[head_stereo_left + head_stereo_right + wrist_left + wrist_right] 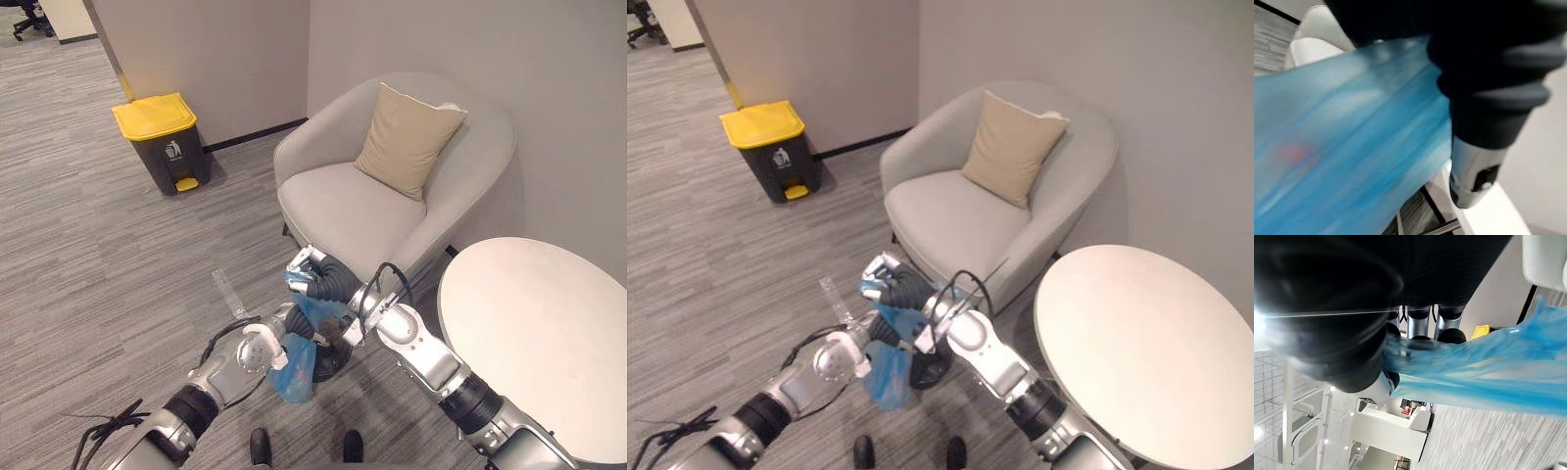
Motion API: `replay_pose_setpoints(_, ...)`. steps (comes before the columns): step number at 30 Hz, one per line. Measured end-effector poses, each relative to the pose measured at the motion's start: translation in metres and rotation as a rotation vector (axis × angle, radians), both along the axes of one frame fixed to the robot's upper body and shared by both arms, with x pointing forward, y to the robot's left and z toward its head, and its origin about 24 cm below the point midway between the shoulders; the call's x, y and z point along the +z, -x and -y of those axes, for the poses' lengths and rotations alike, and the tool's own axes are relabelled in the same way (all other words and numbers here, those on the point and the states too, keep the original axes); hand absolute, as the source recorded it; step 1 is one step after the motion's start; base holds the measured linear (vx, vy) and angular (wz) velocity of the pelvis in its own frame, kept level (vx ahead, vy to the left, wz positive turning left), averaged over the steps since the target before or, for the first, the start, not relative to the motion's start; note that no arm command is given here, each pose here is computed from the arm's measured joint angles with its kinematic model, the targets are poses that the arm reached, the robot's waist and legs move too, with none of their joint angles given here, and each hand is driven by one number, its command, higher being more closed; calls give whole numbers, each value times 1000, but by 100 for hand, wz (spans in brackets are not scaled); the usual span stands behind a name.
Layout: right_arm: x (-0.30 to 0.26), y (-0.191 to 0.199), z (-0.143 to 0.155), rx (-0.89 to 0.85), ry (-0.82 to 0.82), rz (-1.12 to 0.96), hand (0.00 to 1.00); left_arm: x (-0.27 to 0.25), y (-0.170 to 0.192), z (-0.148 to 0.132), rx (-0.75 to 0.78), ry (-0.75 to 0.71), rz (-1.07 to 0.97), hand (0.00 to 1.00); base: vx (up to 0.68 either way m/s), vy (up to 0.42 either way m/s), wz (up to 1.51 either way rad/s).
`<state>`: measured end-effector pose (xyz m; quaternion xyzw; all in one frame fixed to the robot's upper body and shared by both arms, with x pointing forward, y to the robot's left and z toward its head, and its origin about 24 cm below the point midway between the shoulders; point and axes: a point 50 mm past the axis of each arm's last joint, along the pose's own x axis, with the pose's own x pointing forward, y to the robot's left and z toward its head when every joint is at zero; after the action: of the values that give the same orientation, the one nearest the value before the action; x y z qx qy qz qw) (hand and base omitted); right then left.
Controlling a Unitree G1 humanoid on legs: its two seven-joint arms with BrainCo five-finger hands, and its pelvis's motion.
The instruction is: Gather rubbish on tea table into small bin, then transfer packed bag to large trash can.
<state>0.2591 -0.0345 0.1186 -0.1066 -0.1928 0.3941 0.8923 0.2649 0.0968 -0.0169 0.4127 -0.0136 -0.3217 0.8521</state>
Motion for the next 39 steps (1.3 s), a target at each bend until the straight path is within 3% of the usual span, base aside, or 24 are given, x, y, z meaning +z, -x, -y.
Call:
replay_pose_setpoints(10, 6, -1, -8, 21, -57, -37, 100, -19, 3, 2, 82, -26, -61, 100, 0, 0, 0)
replay_pose_setpoints(21, 10, 1, -13, 38, -131, -60, 100, -20, 9, -13, 257, 204, -168, 100, 0, 0, 1)
replay_pose_setpoints(22, 9, 1, -13, 34, -137, -62, 0, -19, 8, -13, 262, 209, -166, 100, 0, 0, 0)
replay_pose_setpoints(25, 4, 5, -13, 31, -160, -68, 0, -19, 9, -16, 297, 236, -172, 100, 0, 0, 0)
replay_pose_setpoints(30, -9, 12, -9, -13, -61, -18, 0, -27, 15, -18, 339, 237, -214, 100, 0, 0, 0)
replay_pose_setpoints(39, -45, 4, 24, -182, 279, 93, 0, -22, 7, -38, 442, 288, -189, 100, 2, 1, 5)
